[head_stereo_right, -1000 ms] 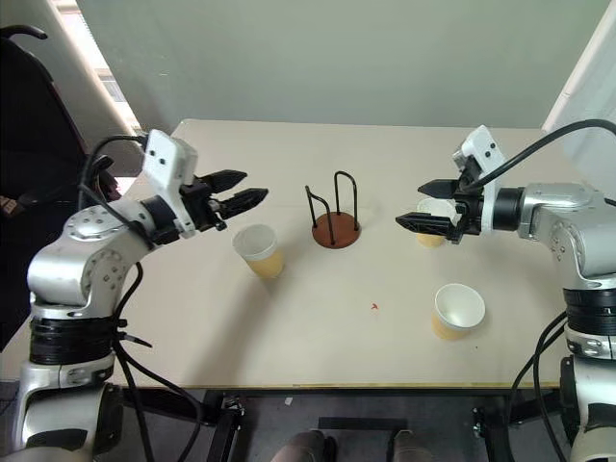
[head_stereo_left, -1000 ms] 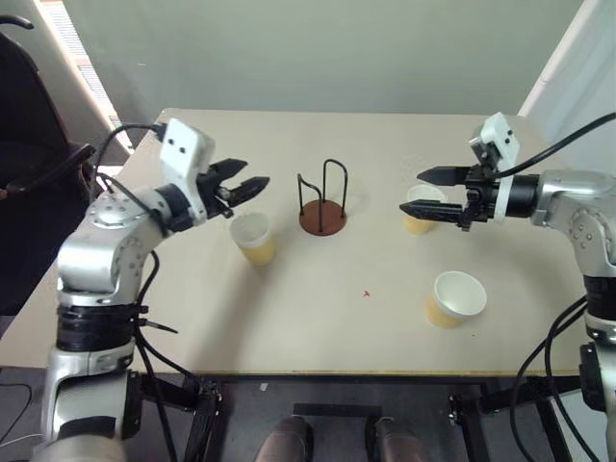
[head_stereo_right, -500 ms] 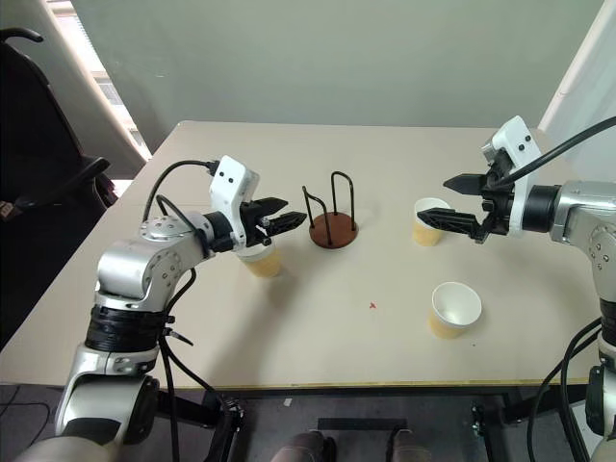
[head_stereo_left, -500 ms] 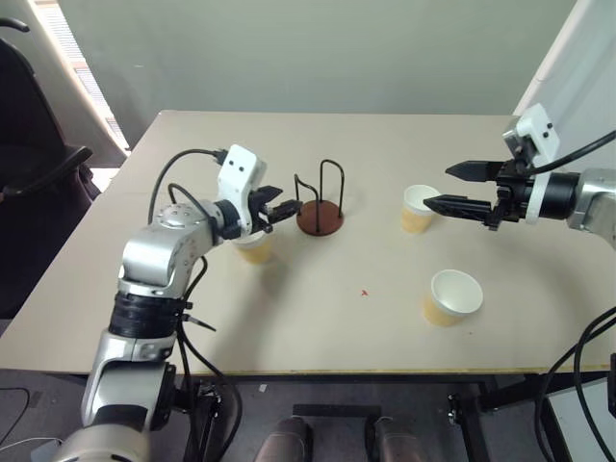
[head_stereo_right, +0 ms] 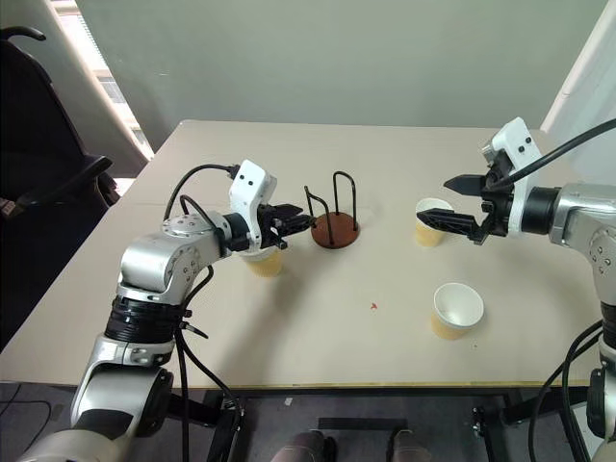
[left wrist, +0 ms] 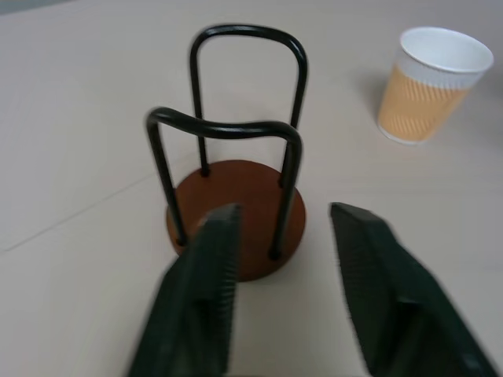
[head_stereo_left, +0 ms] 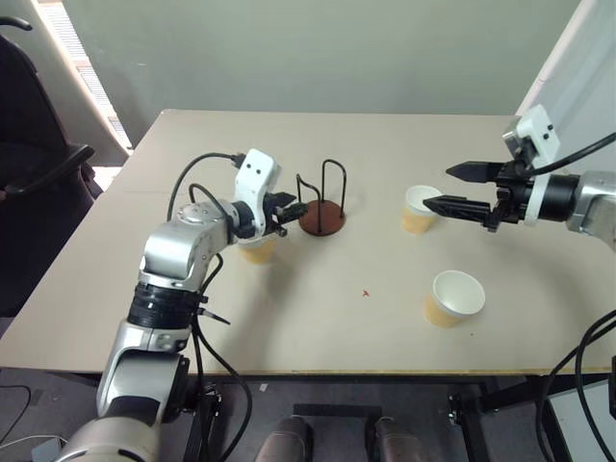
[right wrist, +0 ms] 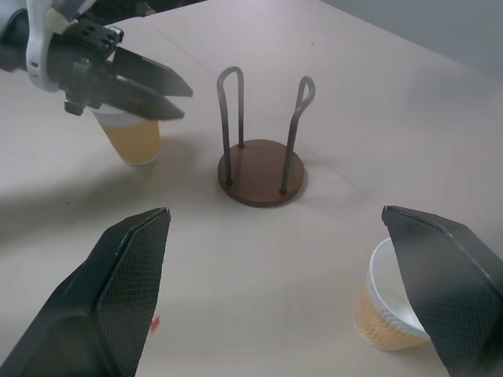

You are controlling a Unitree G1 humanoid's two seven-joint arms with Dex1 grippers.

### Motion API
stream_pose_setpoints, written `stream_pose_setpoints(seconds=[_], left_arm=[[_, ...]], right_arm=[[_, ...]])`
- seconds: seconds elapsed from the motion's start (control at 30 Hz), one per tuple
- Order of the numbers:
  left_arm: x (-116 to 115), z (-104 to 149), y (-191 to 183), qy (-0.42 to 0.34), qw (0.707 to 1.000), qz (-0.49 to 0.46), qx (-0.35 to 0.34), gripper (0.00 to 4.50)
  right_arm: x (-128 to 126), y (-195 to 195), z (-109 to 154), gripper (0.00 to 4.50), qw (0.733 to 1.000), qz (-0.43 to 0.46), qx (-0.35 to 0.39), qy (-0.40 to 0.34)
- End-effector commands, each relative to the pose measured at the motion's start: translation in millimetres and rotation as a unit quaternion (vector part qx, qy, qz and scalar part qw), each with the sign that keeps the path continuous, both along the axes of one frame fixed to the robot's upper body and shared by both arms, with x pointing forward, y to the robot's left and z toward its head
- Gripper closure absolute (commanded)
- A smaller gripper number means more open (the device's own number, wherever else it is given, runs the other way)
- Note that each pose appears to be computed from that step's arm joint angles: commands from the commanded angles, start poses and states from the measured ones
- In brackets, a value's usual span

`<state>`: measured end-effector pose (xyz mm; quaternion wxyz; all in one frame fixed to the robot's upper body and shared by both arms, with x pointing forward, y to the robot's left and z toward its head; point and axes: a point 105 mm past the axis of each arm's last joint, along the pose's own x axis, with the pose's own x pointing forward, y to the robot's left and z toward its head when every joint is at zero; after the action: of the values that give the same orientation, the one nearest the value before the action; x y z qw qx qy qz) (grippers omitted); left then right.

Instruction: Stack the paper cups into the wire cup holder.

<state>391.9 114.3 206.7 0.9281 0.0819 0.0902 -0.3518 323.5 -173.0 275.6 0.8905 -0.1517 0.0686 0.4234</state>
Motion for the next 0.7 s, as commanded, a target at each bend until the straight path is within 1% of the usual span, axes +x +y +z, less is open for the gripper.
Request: stream_pose_setpoints(seconds=[0.03, 0.1, 0.13, 0.3, 0.53, 0.7], left_arm=[[2, 15, -4, -0.027, 1.0, -0.006, 0.006, 0.94], [4, 15, -5, -0.028, 1.0, -0.006, 0.008, 0.28], [5, 15, -6, -0.029, 1.0, -0.006, 0.008, 0.04], [8, 15, -11, -0.029, 0.999, -0.011, 0.007, 0.04], [16, 2, -27, -0.012, 1.0, -0.023, 0.007, 0.04], [30, -4, -34, -0.004, 1.0, -0.016, 0.005, 0.04]], right_arm=[[-6, -4, 17, 0.0, 0.999, -0.004, 0.003, -0.034], [-6, -4, 16, 0.0, 0.999, -0.005, 0.003, -0.034], [-6, -4, 16, 0.0, 0.999, -0.006, 0.003, -0.034], [-7, -4, 16, 0.0, 0.999, -0.007, 0.004, -0.034], [-7, -5, 14, 0.0, 0.999, -0.01, 0.004, -0.034], [-8, -5, 12, 0.0, 0.999, -0.01, 0.002, -0.035]])
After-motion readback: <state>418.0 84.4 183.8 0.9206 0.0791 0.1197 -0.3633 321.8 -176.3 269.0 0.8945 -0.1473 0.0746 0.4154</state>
